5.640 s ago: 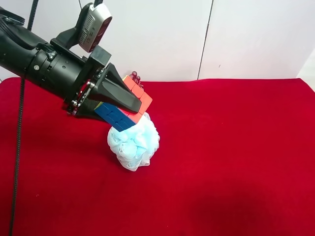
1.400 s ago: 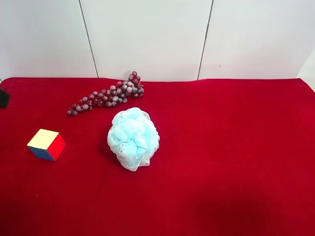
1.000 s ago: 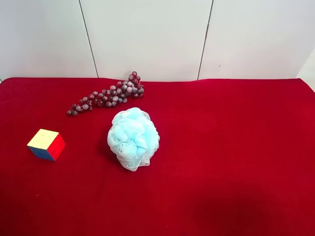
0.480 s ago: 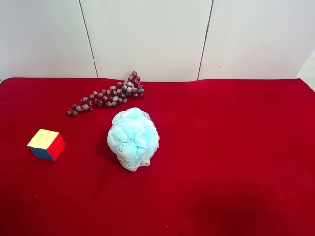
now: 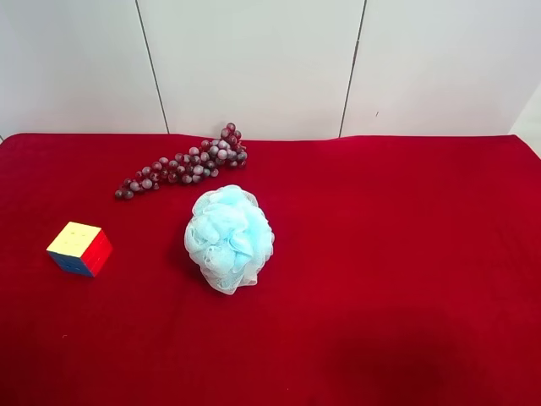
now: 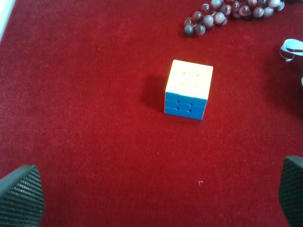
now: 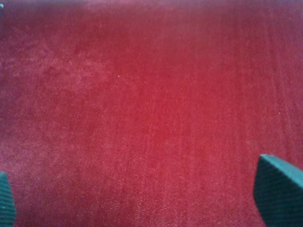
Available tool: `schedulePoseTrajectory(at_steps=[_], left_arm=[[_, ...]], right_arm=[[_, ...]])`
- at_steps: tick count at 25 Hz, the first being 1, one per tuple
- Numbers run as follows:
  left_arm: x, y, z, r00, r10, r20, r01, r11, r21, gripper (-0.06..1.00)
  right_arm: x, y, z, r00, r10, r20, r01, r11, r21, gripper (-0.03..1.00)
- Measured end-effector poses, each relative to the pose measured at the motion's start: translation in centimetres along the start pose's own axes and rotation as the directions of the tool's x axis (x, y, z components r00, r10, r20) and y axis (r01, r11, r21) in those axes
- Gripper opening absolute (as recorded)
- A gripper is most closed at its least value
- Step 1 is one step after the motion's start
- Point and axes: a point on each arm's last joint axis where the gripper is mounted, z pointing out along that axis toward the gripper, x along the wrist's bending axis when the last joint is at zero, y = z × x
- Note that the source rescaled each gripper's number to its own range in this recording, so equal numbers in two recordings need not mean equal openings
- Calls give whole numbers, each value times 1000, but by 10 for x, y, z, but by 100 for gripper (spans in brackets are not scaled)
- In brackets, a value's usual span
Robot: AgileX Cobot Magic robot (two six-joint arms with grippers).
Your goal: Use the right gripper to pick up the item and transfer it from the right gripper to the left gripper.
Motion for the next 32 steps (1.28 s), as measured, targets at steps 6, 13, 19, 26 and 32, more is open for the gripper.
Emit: schedulePoseTrajectory(at_steps=[6, 13, 19, 26, 32], left_arm=[[-4, 0, 8, 998, 44, 43, -42, 998, -36, 100], [-8, 0, 8, 994, 68, 83, -65, 997, -41, 100], [-8, 0, 8, 994, 68, 84, -65, 997, -41, 100], [-8, 0, 8, 994, 68, 85, -65, 997, -41, 100], [-8, 0, 8, 994, 68, 85, -65, 997, -41, 100]], right_arm=[[0, 0, 0, 1000, 0, 0, 0, 1000, 0, 100], [0, 0, 0, 1000, 0, 0, 0, 1000, 0, 100], [0, 0, 0, 1000, 0, 0, 0, 1000, 0, 100], [0, 0, 0, 1000, 0, 0, 0, 1000, 0, 100], [0, 0, 0, 1000, 0, 0, 0, 1000, 0, 100]])
